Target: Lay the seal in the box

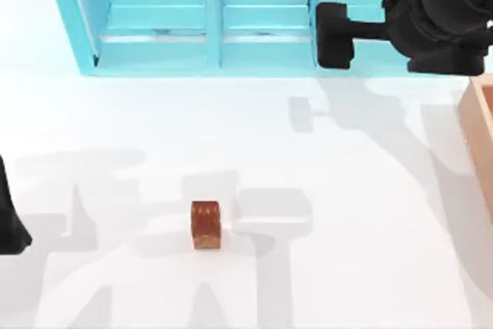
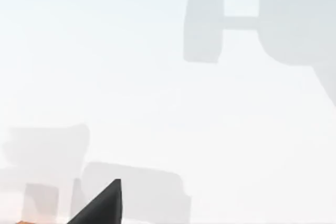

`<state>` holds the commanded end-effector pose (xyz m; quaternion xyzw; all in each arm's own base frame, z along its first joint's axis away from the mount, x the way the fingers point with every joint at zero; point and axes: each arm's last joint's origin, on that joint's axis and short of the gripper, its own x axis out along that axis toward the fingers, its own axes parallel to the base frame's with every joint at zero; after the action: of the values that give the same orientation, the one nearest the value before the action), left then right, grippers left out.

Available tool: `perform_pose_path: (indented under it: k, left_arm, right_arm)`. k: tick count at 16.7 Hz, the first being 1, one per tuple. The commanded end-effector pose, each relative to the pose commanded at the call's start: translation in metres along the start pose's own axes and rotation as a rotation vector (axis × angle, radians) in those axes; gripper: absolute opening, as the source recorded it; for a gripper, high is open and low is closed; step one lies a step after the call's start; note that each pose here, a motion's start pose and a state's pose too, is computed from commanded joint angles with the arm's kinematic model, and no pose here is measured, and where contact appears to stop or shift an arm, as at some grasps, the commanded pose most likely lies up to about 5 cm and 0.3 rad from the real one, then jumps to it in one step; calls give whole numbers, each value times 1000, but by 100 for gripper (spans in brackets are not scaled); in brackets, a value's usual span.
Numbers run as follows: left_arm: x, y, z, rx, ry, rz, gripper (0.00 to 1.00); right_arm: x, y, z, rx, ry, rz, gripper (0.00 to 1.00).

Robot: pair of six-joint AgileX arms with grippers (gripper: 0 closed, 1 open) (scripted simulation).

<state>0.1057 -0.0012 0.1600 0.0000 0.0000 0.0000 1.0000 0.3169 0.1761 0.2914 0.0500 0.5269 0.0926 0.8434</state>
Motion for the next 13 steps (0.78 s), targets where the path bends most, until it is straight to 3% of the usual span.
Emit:
perform_pose_path:
  k: [5,13]
  left_arm:
    - [0,0,0,0,0,0,100]
    - [0,0,0,0,0,0,100]
  right_arm:
    - [64,84,-2,23,278,-85,100]
    - [95,178,-48,62,444,-196,100]
